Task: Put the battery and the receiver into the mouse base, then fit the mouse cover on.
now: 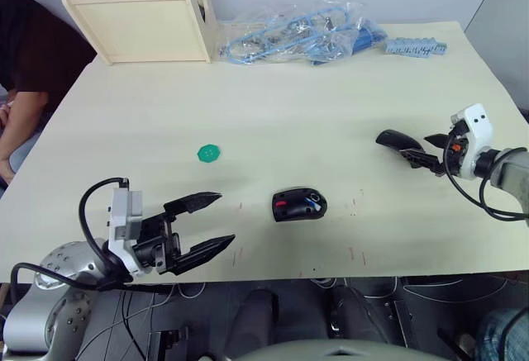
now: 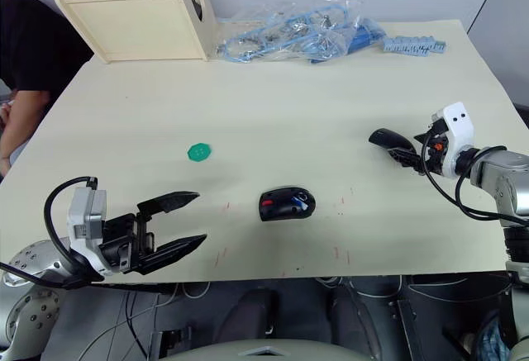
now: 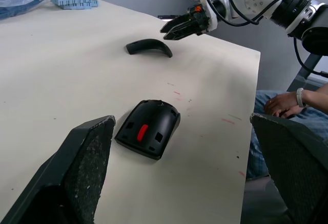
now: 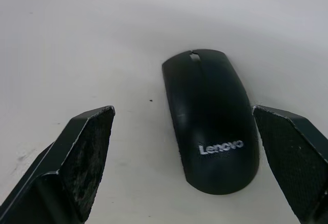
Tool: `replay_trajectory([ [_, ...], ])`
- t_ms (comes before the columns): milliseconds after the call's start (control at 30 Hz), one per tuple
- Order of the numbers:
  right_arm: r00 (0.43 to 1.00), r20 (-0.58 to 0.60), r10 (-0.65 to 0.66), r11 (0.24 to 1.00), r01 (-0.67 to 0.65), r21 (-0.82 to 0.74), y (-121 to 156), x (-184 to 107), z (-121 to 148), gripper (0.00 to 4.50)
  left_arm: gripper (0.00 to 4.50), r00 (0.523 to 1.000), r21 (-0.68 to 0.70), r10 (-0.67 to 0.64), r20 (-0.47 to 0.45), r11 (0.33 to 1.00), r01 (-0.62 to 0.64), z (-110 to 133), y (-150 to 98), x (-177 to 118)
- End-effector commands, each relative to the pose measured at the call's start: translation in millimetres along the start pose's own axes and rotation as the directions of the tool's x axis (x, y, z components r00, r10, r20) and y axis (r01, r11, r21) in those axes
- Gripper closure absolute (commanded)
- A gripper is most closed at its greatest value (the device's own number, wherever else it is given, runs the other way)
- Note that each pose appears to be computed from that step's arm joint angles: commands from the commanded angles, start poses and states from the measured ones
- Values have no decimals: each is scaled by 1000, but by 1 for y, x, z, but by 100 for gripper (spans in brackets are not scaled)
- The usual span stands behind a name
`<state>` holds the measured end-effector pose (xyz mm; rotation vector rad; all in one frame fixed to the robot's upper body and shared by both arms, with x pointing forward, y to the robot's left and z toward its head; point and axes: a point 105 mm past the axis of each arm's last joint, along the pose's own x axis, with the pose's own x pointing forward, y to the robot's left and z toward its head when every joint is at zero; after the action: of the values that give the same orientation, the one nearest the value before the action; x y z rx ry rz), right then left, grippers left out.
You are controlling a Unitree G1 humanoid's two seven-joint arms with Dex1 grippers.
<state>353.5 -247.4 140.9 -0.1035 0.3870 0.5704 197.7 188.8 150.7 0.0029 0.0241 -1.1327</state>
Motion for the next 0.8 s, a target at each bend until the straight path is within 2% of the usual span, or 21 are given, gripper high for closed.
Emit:
replay_trajectory([
  [33,998,44,40,998,-38,-45,1,2,10,0,2,1000,52,-16,10,999,15,5,-3,4],
  [433,997,60,57,997,-53,-64,-12,10,0,0,2,1000,67,-28,11,997,27,4,-5,9],
  [800,999,-8,47,995,-48,-86,-26,16,-4,0,2,999,72,-37,5,997,37,3,-2,10],
])
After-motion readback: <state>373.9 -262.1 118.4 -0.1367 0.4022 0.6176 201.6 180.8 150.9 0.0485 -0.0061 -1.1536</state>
